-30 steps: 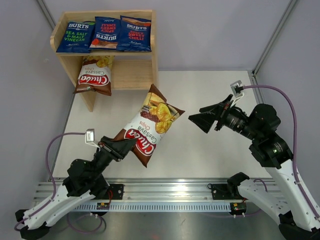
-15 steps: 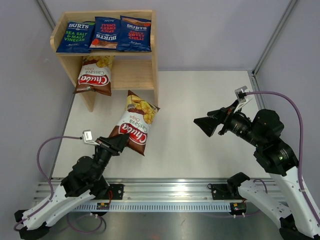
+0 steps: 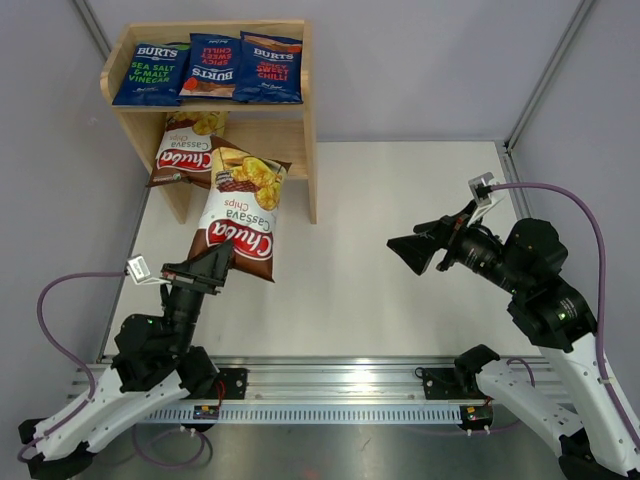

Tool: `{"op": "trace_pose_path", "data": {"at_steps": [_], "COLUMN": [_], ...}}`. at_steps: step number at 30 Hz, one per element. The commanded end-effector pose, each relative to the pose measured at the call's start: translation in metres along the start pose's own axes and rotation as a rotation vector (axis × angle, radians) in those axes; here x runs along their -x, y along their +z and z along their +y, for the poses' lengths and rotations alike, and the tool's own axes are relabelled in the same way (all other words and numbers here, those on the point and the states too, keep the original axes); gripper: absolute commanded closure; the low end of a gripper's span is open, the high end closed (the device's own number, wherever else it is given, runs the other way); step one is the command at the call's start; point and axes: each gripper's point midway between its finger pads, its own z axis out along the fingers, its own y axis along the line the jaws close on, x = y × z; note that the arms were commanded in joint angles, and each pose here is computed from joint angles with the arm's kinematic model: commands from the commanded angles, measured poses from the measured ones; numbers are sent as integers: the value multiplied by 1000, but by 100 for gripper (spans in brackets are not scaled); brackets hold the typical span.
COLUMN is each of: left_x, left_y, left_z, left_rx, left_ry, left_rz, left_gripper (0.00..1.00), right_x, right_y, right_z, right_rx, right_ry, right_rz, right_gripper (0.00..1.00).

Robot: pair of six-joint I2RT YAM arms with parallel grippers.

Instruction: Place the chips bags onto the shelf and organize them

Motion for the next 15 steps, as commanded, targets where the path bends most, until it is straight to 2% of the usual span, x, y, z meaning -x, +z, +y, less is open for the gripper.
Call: {"op": "trace_pose_path", "data": {"at_steps": [1,6,11,15], "left_x": [39,34,24,21], "left_y": [9,25,38,43], "left_z": [-31,-42,-28,-24], "left_rx": [-89,-87,-22,-38], "left_ry": [-49,-9,2,-16], "left_rz": [-166,-163,-163,-169], "left_gripper": [100,100,100,100], "right_x": [19,26,31,35], "right_y": [-5,-11,-25,-36], "right_z": [21,33,45,53], "right_rx": [77,121,159,180], "right_ry": [-15,-16,-18,-26], "right_rz": [-53,-63,-92,-112], "right_gripper": [1,1,0,0]}}
